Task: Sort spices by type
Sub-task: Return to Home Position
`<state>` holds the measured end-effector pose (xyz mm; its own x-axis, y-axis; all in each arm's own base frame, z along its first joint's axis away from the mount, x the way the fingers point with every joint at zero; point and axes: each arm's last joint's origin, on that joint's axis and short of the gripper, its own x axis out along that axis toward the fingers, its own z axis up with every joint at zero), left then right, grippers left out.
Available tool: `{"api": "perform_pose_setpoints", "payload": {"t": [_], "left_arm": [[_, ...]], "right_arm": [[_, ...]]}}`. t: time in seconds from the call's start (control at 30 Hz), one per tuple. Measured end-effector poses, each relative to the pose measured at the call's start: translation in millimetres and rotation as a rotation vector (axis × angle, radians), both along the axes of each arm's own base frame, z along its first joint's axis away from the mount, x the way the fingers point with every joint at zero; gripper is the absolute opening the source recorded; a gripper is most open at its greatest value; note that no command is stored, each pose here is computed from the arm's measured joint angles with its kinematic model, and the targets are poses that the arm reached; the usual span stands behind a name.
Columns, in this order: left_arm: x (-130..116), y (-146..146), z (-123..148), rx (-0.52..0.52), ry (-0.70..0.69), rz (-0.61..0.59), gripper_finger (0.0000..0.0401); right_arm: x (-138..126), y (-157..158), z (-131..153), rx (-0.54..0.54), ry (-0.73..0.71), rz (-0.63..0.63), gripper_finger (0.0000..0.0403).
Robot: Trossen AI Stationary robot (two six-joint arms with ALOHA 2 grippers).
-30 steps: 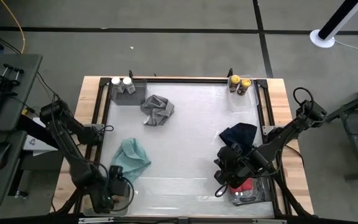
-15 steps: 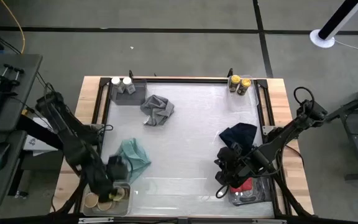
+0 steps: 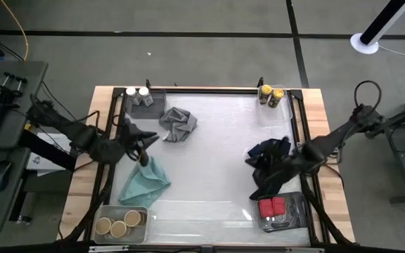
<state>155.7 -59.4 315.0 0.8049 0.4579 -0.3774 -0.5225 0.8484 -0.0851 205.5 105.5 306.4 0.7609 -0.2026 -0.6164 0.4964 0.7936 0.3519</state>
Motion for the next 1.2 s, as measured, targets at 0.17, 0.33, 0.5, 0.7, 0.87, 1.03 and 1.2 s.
{"api": "perform_pose_setpoints", "payload": {"t": [0.17,0.33,0.5,0.7,0.87,1.03,1.2], "left_arm": [[5.5,17.9,-44.6,-0.106,-0.265,-0.088,0.0017],[4.6,42.8,-83.3,-0.113,-0.337,-0.132,0.0004],[-0.2,61.7,-104.5,-0.114,-0.326,-0.178,0.0001],[-10.3,71.4,-133.2,-0.194,-0.403,-0.221,0.0000],[-20.3,71.3,-148.9,-0.233,-0.497,-0.213,0.0000],[-20.9,71.1,-150.3,-0.208,-0.466,-0.217,0.0000],[-21.0,71.1,-150.0,-0.212,-0.471,-0.216,0.0000]], "right_arm": [[-7.4,-22.1,15.4,-0.005,-0.053,-0.035,0.0000],[-4.4,-31.4,14.5,0.047,-0.050,-0.034,0.0000],[5.8,-28.3,-8.2,0.175,-0.117,-0.016,0.0000],[9.8,-27.3,-29.8,0.275,-0.205,-0.088,0.0000],[9.9,-28.6,-28.9,0.265,-0.238,-0.133,0.0000],[9.9,-28.9,-25.7,0.254,-0.264,-0.126,0.0000],[8.6,-29.1,-24.8,0.214,-0.254,-0.089,0.0000]]}}
